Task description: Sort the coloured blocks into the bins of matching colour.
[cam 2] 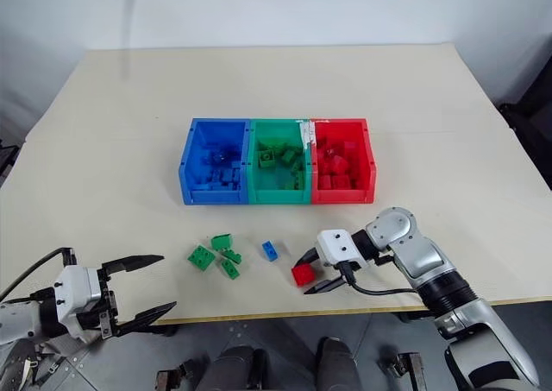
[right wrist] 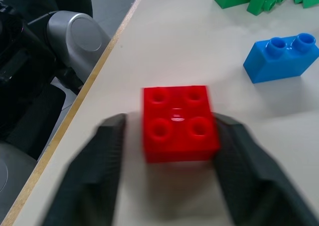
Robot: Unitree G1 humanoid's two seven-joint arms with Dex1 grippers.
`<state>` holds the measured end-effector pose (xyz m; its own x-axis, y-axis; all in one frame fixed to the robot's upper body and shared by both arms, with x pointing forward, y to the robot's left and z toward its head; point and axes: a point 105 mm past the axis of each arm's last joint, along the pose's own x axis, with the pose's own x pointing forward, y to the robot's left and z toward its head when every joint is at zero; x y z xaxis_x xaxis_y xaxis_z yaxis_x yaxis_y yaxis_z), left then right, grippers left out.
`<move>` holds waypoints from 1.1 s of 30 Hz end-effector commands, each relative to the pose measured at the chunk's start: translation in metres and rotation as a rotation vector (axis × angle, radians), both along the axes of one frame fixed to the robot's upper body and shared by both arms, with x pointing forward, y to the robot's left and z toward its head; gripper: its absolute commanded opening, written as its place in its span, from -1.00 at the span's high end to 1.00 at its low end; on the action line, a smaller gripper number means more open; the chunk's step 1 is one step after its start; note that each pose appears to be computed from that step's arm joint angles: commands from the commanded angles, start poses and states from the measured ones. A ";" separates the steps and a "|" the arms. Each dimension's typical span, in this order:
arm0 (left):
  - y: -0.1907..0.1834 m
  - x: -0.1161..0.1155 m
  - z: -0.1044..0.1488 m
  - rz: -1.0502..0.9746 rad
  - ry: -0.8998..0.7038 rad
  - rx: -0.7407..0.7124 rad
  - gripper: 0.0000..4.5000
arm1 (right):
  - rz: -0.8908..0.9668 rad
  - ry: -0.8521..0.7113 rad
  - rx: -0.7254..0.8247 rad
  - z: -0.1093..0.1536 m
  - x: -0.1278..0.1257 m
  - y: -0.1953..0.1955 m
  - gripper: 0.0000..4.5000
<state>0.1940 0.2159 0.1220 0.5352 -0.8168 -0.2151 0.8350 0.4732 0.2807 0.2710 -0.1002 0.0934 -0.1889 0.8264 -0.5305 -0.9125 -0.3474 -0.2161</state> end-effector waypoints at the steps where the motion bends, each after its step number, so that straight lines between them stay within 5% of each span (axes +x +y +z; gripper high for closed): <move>1: -0.011 0.002 0.020 -0.010 -0.033 -0.091 -1.00 | -0.009 0.023 0.062 0.011 -0.006 -0.014 0.35; 4: -0.021 0.007 0.030 -0.026 -0.049 -0.119 -1.00 | -0.144 0.015 0.168 0.030 0.006 -0.022 0.35; 12: -0.044 0.030 0.054 -0.069 -0.089 -0.218 -1.00 | -0.732 -0.066 0.522 0.113 0.097 -0.077 0.35; 21: -0.050 0.049 0.059 -0.083 -0.120 -0.204 -1.00 | -0.952 -0.212 0.508 0.132 0.146 -0.087 0.35; 22: -0.050 0.049 0.059 -0.086 -0.117 -0.203 -1.00 | -0.953 -0.221 0.515 0.133 0.146 -0.088 0.03; 29: -0.045 0.055 0.049 -0.079 -0.093 -0.177 -1.00 | -0.903 -0.259 0.621 0.149 0.119 -0.109 -0.99; 33: -0.042 0.063 0.039 -0.114 -0.087 -0.123 -1.00 | -0.831 -0.266 0.560 0.134 0.076 -0.130 -0.99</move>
